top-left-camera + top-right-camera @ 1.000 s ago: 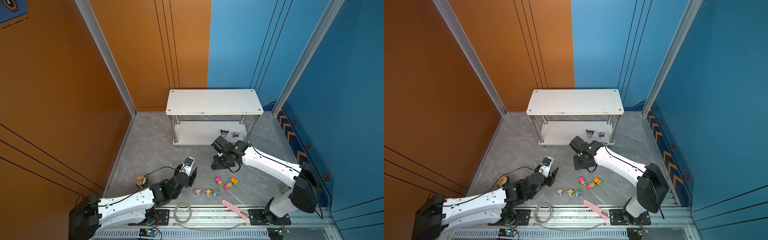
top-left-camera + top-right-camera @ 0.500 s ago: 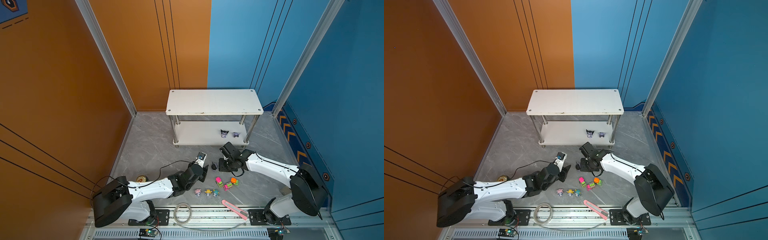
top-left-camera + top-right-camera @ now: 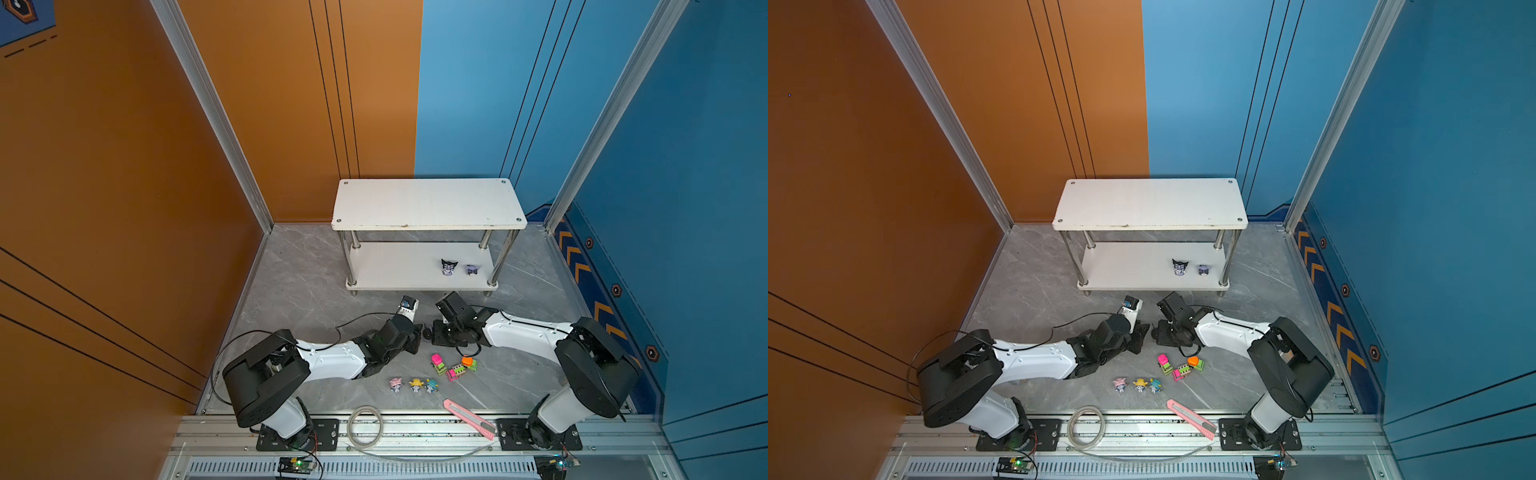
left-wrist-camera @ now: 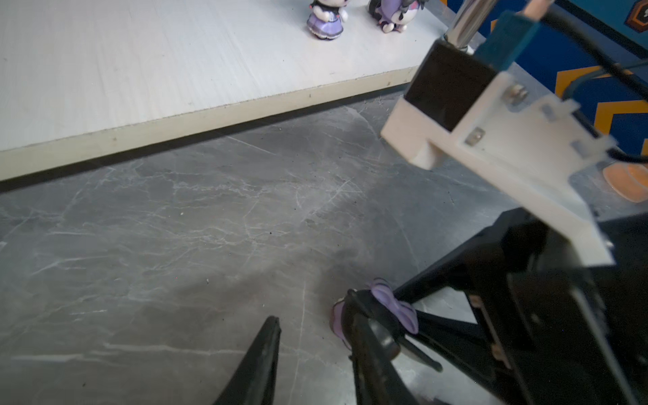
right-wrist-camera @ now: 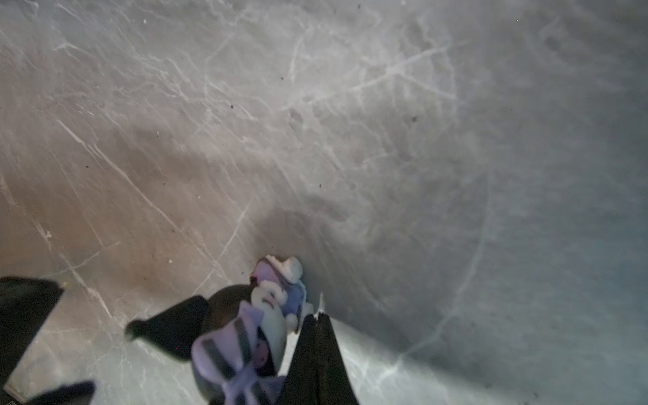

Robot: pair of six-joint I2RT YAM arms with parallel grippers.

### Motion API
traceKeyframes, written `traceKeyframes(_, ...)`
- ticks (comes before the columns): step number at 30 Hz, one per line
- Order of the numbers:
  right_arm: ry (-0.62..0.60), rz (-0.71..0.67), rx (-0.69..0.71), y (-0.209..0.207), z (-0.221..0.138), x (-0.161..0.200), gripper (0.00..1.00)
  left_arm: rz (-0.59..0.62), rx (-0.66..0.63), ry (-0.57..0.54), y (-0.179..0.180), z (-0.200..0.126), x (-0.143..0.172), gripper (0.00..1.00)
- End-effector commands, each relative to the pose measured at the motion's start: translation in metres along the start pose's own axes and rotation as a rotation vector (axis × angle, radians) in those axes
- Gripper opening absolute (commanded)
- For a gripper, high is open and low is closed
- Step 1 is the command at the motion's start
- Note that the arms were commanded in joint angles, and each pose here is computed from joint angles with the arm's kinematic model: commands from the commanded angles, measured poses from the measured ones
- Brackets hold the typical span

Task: Organize plastic toys on shelves
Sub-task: Pick up the plastic toy from the center of the table.

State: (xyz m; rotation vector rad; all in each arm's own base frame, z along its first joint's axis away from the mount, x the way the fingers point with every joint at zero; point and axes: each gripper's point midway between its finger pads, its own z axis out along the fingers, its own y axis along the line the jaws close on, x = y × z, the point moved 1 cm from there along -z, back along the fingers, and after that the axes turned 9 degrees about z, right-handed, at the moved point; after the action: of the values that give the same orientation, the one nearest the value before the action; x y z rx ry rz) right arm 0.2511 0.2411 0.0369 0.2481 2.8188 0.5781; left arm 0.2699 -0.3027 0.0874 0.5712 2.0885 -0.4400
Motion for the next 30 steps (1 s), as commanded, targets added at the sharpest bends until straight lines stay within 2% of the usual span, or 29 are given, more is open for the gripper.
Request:
traceKeyframes(1, -0.015, 0.018, -0.026, 0.008, 0.008, 0.006, 0.00, -0.033, 0.055, -0.019, -0.008, 0.008, -0.013, 0.36)
traceKeyframes(12, -0.016, 0.029, -0.083, 0.032, 0.025, 0.031, 0.00, -0.057, 0.051, -0.033, 0.010, 0.015, -0.023, 0.36)
traceKeyframes(17, 0.007, 0.023, -0.161, 0.051, 0.031, 0.038, 0.00, -0.053, 0.053, -0.060, 0.016, 0.009, -0.033, 0.36)
traceKeyframes(20, 0.003, -0.014, -0.198, 0.061, 0.021, 0.040, 0.00, -0.053, 0.051, -0.076, 0.021, 0.002, -0.038, 0.37)
traceKeyframes(25, -0.061, -0.083, -0.127, 0.050, -0.014, 0.039, 0.01, -0.051, 0.028, -0.082, 0.031, -0.010, -0.037, 0.37)
traceKeyframes(28, -0.124, -0.119, -0.052, 0.037, -0.039, 0.036, 0.10, -0.057, 0.016, -0.087, 0.036, -0.017, -0.035, 0.40)
traceKeyframes(30, -0.164, -0.122, -0.014, 0.029, -0.052, 0.031, 0.25, -0.062, 0.008, -0.085, 0.039, -0.022, -0.032, 0.42)
